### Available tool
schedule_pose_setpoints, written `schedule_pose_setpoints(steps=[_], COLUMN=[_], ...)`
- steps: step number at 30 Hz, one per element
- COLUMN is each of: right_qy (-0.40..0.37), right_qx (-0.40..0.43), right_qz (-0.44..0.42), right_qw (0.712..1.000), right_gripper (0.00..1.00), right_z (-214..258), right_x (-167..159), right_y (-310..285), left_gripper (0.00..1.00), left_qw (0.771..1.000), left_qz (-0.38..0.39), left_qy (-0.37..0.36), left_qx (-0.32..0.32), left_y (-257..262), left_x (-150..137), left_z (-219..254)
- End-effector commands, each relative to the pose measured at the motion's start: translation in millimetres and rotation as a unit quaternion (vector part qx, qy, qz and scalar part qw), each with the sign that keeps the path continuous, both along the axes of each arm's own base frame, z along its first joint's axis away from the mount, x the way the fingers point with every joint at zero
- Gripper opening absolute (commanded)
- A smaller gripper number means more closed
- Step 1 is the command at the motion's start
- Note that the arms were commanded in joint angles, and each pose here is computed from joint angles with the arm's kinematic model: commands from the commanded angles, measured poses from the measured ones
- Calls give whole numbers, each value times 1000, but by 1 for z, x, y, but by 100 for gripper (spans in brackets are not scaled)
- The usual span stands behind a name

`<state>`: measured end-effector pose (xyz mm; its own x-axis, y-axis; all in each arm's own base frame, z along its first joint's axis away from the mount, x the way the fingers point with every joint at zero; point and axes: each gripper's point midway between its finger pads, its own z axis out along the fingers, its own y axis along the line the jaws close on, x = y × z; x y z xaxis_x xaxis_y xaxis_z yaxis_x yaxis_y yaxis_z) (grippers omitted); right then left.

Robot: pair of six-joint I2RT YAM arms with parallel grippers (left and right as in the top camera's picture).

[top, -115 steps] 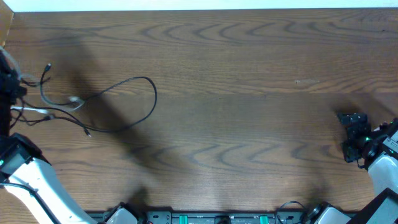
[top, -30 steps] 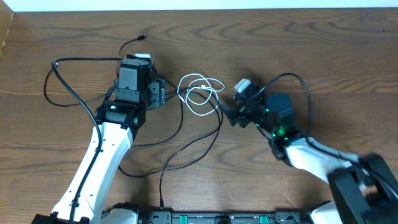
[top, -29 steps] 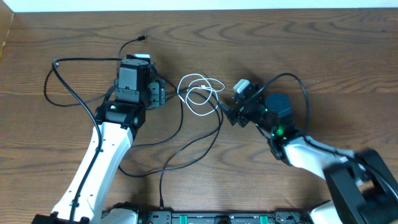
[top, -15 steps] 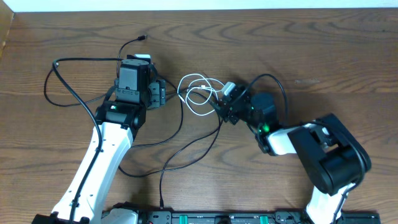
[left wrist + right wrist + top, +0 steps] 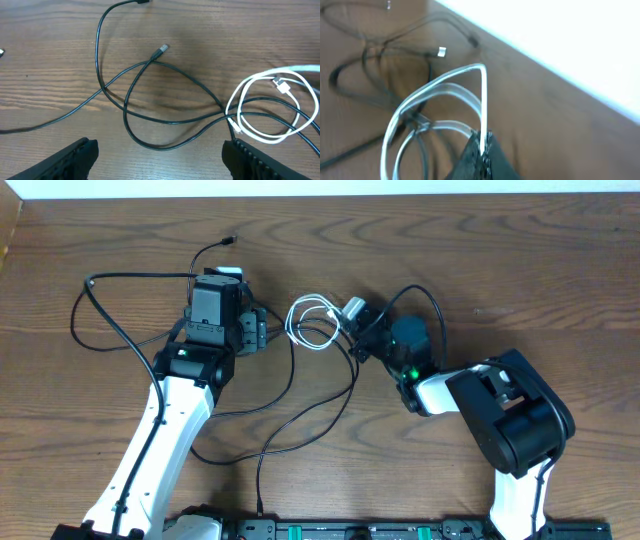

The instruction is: Untangle cables

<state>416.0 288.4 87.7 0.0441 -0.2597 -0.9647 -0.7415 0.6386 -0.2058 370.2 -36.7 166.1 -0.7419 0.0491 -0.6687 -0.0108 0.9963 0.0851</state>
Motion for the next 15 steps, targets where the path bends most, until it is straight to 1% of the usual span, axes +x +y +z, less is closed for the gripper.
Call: schedule_pose_setpoints(steps=[1,3,5,7,12,15], right_qy=[-57,-105,-138,-162,-231,-253], right_qx=[58,111,138,151,188,193], right_qz=[2,3,3,-8,-71,-91], right_qw=[997,988,981,975,952,944], right_gripper=[1,1,1,1,1,1], right_z=[48,95,131,158,232,263], right_x=[3,0,-5,-7,-9,-13], right_y=[6,4,-1,-8,-50,-75], left_gripper=[84,84,84,84,84,84], left_qw=[1000,1000,1000,1000,1000,1000], left_qz=[10,10,10,10,10,10], left_qy=[-12,-12,-12,-12,-12,-12], left_qx=[1,1,1,1,1,1], left_y=[3,3,3,3,3,3], left_x=[4,4,4,4,4,4], left_z=[9,9,9,9,9,9])
